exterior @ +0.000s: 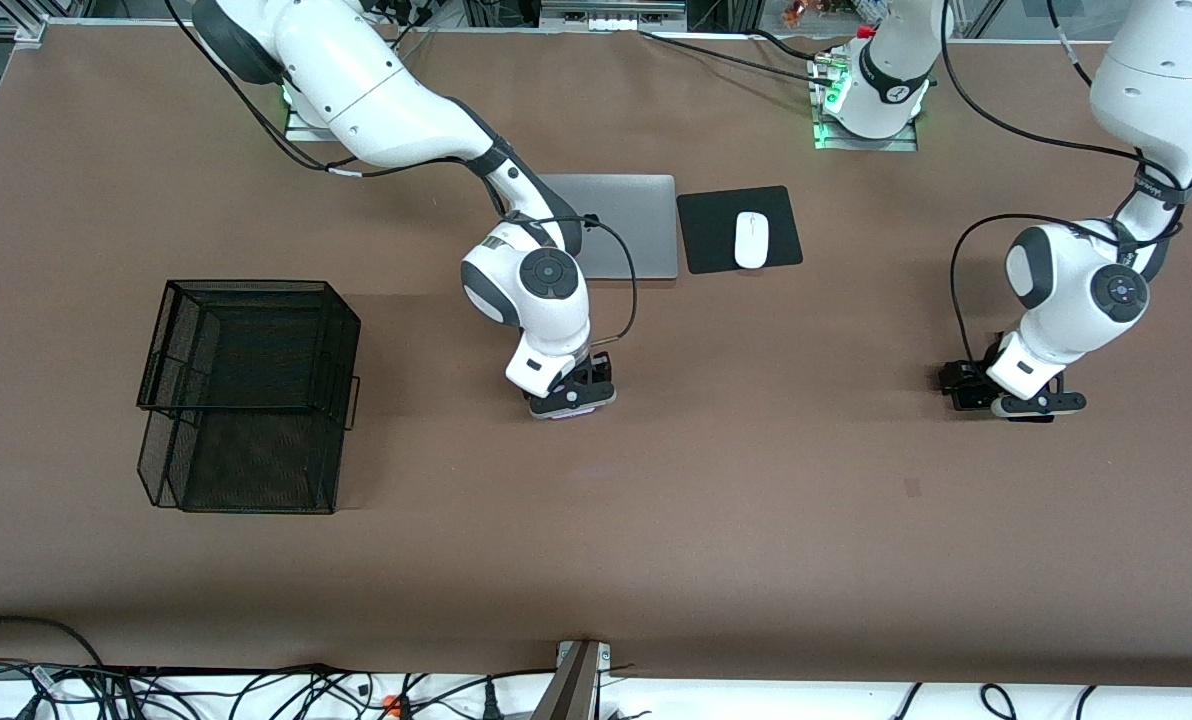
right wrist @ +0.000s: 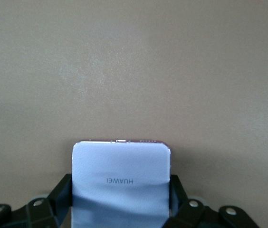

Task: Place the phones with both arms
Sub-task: 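Carry the white phone to the mesh tray while the left gripper lifts the flip phone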

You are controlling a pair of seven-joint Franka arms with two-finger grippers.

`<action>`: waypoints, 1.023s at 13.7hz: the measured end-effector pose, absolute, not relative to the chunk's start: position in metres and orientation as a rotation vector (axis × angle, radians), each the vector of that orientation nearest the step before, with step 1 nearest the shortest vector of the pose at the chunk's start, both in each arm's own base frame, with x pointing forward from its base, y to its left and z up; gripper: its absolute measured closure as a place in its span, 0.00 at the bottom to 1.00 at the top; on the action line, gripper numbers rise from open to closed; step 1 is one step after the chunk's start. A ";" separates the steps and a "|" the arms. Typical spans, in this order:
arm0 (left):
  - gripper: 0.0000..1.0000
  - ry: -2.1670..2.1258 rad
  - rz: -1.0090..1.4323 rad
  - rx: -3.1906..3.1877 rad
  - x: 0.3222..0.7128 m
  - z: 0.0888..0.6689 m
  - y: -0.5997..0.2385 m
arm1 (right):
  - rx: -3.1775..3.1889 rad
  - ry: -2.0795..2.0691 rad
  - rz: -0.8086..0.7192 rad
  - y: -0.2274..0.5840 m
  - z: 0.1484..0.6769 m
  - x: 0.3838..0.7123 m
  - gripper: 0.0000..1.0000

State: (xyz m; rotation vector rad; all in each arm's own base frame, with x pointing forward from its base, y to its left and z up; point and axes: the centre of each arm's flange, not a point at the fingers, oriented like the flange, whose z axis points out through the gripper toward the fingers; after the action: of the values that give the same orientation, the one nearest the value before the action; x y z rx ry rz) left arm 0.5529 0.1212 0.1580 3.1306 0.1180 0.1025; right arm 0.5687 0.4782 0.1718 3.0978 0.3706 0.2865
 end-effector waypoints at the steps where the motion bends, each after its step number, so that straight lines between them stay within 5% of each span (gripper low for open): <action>1: 0.00 0.119 0.105 3.128 0.552 0.158 0.124 | 3.097 0.368 0.290 0.477 0.173 0.570 0.17; 5: 0.00 0.115 0.106 3.126 0.553 0.158 0.123 | 2.993 0.234 0.232 0.446 0.253 0.594 0.17; 8: 0.19 0.115 0.120 3.128 0.555 0.164 0.123 | 2.972 0.019 0.194 0.382 0.377 0.615 0.17; 10: 0.19 0.116 0.120 3.128 0.555 0.163 0.123 | 2.963 -0.058 0.120 0.329 0.432 0.620 0.17; 14: 0.19 0.121 0.120 3.127 0.555 0.163 0.123 | 2.936 -0.031 -0.033 0.200 0.468 0.627 0.17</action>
State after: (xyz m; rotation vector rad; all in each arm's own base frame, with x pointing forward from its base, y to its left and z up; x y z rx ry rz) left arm 0.5549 0.1232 0.1634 3.1274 0.1206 0.1202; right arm 0.6269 0.2004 0.4683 2.9357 -0.0309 -0.0334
